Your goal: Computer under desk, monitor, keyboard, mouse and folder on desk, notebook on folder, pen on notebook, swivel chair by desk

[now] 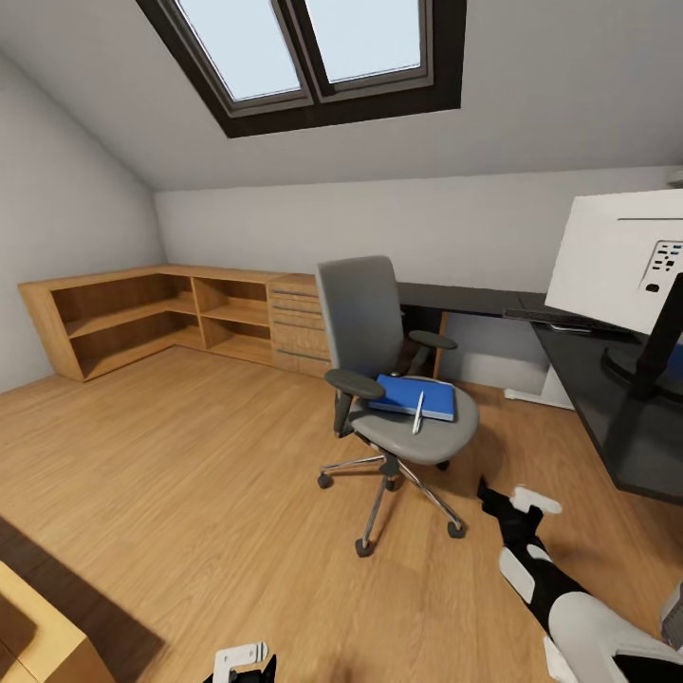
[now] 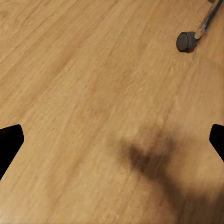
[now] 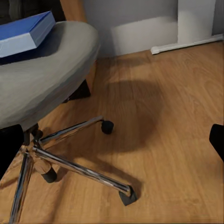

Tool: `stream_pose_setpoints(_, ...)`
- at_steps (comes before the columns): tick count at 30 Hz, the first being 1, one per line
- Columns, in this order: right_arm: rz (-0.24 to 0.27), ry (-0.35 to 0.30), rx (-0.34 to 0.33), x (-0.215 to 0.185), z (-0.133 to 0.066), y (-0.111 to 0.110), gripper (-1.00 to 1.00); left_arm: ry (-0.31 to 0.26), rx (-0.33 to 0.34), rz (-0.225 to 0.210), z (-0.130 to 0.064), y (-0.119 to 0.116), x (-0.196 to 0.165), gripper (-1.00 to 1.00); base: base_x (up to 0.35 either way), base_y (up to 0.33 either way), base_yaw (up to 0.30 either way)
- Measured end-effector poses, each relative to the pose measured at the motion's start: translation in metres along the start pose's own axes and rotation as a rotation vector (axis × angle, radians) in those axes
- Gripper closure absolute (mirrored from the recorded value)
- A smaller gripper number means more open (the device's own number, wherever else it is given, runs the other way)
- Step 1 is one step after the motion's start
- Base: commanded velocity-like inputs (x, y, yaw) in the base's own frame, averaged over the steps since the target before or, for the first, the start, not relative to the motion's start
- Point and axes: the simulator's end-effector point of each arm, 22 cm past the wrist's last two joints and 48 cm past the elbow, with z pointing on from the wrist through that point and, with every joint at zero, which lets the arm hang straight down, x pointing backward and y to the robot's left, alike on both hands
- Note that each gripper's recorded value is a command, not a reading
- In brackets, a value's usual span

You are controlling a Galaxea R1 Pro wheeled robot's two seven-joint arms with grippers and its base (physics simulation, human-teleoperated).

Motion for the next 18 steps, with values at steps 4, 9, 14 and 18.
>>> stream_pose_setpoints(4,0.07,0.067,-0.03,-0.008,0.011,-0.009,-1.0,0.0,0.0,0.0,0.0,0.0,0.0,-1.0,0.0,0.0,0.0)
stream_pose_setpoints(9,0.157,0.096,-0.022,-0.013,0.015,-0.022,-1.0,0.0,0.0,0.0,0.0,0.0,0.0,-1.0,0.0,0.0,0.0)
stream_pose_setpoints(14,0.224,0.08,-0.004,-0.018,0.016,-0.027,-1.0,0.0,0.0,0.0,0.0,0.0,0.0,-1.0,0.0,0.0,0.0)
stream_pose_setpoints(18,0.254,0.074,-0.004,-0.018,0.015,-0.023,-1.0,0.0,0.0,0.001,0.0,0.0,0.0,-1.0,0.049,0.0,0.0)
